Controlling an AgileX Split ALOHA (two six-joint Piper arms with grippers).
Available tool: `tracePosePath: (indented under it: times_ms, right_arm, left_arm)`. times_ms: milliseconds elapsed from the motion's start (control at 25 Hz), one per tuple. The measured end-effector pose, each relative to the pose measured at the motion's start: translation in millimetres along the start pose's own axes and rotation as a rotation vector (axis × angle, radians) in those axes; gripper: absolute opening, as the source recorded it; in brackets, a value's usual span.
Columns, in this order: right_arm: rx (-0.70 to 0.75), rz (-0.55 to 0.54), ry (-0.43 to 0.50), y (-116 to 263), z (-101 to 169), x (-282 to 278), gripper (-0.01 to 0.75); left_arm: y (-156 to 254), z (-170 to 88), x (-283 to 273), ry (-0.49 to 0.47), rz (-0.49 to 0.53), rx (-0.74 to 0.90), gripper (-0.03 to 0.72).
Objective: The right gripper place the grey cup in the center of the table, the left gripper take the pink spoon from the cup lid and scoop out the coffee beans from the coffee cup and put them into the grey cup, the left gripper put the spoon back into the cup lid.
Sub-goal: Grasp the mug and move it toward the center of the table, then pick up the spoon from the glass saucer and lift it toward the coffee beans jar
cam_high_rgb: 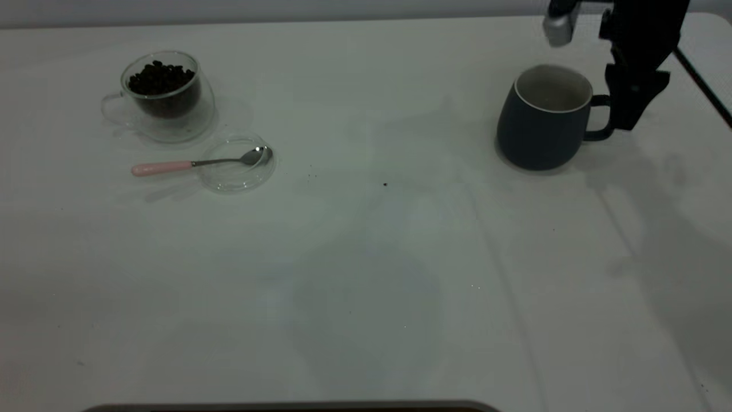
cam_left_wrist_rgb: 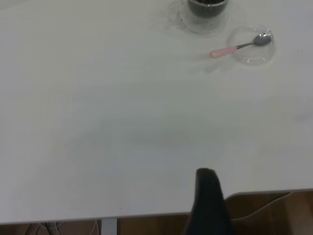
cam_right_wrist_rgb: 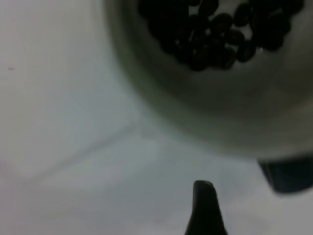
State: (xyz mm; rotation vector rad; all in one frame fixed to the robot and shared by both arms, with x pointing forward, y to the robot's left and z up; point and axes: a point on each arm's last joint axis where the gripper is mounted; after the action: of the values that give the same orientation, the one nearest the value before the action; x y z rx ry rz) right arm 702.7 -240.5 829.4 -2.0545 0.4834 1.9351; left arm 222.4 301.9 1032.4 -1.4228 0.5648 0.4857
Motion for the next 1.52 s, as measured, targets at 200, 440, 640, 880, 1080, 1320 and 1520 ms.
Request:
tracePosePath:
  times_ms: [200,440,640,880,1080,1320,1520]
  right_arm:
    - [-0.082,-0.036,0.048,-5.1,-3.9,1.8,0.591]
    - [-0.165,-0.094,0.041,-26.6,7.9,0.0,0.591]
    - [-0.233,-0.157,0.035,-68.0,37.3,-3.8,0.591]
    - [-0.306,-0.284,0.065,-127.0,84.7,-10.1,0.591]
    - [-0.308,-0.392,0.083,-162.6,118.2,-15.6,0.591]
    - [-0.137,-0.420,0.044,-161.0,125.0,-83.4,0.591]
    - [0.050,-0.401,0.017,-119.0,139.6,-210.6,0.591]
  left_arm:
    - [0.0,0.0,0.0,0.000,0.000,-0.001,0.589]
    - [0.0,0.0,0.0,0.000,0.000,-0.001,0.589]
    - [0.0,0.0,0.0,0.000,0.000,-0.001,0.589]
    - [0.0,0.0,0.0,0.000,0.000,-0.001,0.589]
    - [0.0,0.0,0.0,0.000,0.000,-0.001,0.589]
    - [0.0,0.0,0.0,0.000,0.000,0.000,0.589]
    - [0.0,0.0,0.0,0.000,0.000,0.000,0.589]
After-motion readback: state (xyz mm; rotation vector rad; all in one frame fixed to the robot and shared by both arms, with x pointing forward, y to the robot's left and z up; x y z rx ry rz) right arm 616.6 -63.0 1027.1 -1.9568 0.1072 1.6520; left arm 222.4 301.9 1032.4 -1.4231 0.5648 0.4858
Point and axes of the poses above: a point on each arm's last joint axis where the gripper is mounted, x pointing out along that axis toward the gripper, z along the wrist's bending axis when the last joint is at zero, y = z × x, and after that the axes turned 3 degrees about x, right-handed
